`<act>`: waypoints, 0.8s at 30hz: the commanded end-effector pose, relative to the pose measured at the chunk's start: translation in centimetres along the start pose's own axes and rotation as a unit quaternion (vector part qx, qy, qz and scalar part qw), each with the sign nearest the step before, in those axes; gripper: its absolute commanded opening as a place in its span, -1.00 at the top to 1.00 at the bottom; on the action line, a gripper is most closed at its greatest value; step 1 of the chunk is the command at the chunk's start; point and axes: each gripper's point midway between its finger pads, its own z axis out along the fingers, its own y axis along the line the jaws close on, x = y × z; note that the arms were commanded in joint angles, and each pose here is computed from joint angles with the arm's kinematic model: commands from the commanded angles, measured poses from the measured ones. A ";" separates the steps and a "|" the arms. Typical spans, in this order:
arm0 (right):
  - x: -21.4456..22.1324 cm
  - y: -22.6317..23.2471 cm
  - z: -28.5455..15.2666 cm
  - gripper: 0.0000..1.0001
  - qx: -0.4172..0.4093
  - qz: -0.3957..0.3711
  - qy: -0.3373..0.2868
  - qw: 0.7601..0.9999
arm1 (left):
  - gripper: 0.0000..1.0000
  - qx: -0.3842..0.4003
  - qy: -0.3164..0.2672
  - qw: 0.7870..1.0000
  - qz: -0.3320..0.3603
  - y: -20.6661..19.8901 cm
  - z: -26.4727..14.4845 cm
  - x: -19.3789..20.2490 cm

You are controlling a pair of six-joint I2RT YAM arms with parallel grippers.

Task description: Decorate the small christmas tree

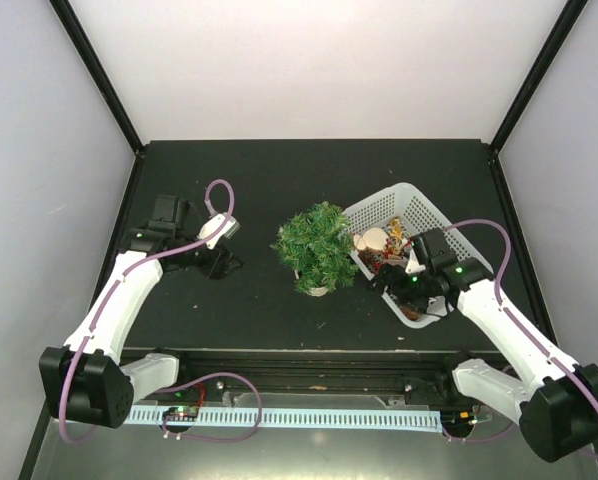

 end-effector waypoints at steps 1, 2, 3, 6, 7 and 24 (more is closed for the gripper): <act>-1.4 0.7 -0.4 -0.78 0.018 -0.011 -0.014 1.000 | -0.28 0.009 -0.012 1.000 0.001 -0.2 -0.5 -0.8; -1.5 0.6 -0.5 -0.78 0.023 -0.015 -0.013 1.000 | -0.28 0.008 -0.012 1.000 0.002 -0.3 -0.5 -0.8; -1.6 0.5 -0.5 -0.78 0.028 -0.017 -0.015 0.999 | -0.28 0.007 -0.011 1.000 0.002 -0.2 -0.5 -0.7; -1.8 0.2 -0.4 -0.76 0.042 -0.021 -0.015 0.999 | -0.28 0.004 -0.009 1.000 0.004 -0.3 -0.5 -0.4; -1.8 0.1 -0.3 -0.75 0.047 -0.022 -0.014 0.999 | -0.28 0.004 -0.009 1.000 0.005 -0.3 -0.5 -0.3; -0.2 -0.3 1.7 -0.25 0.079 -0.038 0.010 0.996 | -0.28 0.001 -0.004 1.000 -0.001 -0.2 -0.2 0.3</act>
